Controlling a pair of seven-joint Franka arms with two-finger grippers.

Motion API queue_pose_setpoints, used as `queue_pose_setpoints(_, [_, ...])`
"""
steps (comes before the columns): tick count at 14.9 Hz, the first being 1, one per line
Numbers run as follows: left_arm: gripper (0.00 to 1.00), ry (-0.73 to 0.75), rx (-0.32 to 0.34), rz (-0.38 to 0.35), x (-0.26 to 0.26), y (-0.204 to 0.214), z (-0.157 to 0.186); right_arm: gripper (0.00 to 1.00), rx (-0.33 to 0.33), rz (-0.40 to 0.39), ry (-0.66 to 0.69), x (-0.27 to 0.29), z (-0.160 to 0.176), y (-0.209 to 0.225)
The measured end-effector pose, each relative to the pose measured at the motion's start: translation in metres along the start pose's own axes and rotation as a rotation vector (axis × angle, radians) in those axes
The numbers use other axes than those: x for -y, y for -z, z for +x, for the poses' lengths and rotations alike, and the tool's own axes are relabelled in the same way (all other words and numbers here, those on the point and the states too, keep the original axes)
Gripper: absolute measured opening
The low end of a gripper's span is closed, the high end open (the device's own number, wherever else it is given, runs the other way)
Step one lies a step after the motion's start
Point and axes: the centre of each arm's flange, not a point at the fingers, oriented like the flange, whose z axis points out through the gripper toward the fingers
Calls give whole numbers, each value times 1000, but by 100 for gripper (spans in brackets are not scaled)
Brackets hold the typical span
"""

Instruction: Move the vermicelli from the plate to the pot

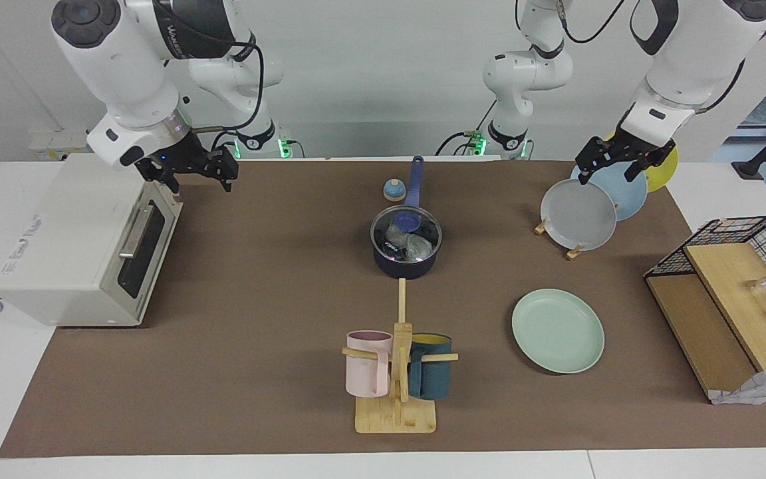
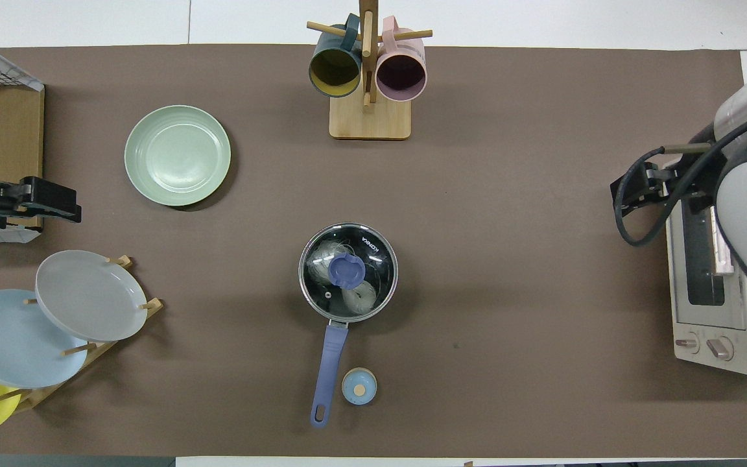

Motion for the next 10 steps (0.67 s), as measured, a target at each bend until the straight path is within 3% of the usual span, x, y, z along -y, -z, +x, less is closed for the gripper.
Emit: queue_pose_setpoints(10, [100,0,0,0,0,0,0,100,-55,-5,15,-34,-18,-19])
